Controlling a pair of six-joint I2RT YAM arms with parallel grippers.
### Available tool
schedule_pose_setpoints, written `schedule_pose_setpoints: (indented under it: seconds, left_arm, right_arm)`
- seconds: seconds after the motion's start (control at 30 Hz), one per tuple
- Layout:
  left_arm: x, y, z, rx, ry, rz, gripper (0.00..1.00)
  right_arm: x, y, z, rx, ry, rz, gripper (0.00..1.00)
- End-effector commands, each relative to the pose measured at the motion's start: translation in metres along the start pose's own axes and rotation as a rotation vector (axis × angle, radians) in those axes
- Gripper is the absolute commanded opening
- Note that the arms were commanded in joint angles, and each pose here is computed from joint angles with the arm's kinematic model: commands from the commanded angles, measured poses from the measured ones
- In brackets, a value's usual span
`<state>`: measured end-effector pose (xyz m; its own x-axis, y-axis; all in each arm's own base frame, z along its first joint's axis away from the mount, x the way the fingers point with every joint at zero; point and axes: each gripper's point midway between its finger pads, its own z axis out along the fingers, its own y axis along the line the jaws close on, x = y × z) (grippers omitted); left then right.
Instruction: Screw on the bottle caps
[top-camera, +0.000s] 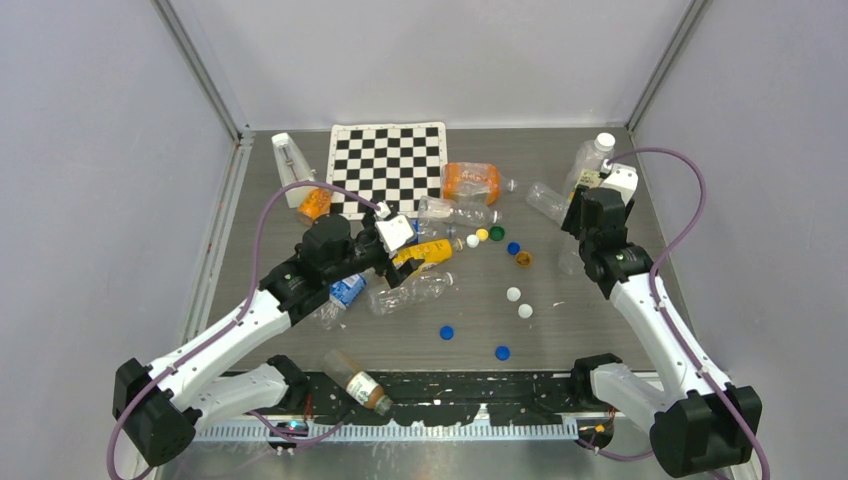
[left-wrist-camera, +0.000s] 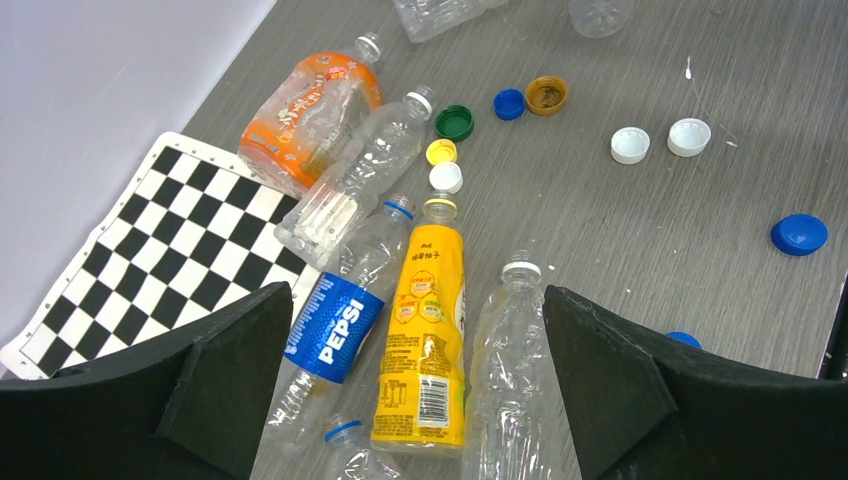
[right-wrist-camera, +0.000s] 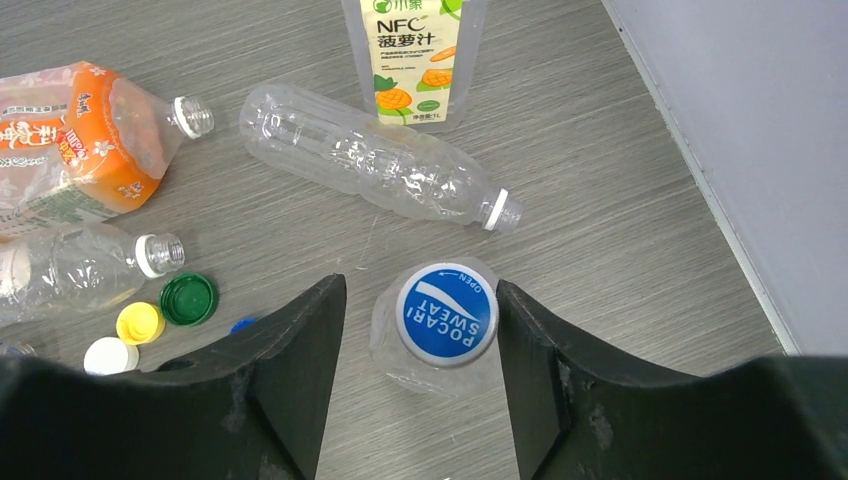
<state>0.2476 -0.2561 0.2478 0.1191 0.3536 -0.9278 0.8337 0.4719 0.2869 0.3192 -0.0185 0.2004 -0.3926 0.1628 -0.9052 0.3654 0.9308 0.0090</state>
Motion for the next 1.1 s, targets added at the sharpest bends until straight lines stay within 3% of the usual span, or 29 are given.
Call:
schedule_pose_setpoints:
  seconds: [0.0,0.43,0.8,1.07]
  left_arm:
    - [-0.014,0.005,-0.003,-0.018,-0.056,0.008,1.00]
    - [-0.018,0.007,-0.008,-0.034,-0.065,0.011,1.00]
    - [-0.036,0.019,-0.044,-0.120,-0.085,0.042,1.00]
    - [-0.046,0.027,-0.095,-0.227,-0.104,0.065,1.00]
  right_arm:
    - [-0.025,0.001,-0.005,0.001,-0.052,0.029,0.63]
    - [-0.050,-0.013,-0.036,0.003,-0.114,0.061,0.74]
    - [-0.114,-0.036,-0.140,-0.163,-0.401,0.043,0.81]
    - [-0.121,-0.066,-0.193,-0.171,-0.581,0.074,0.81]
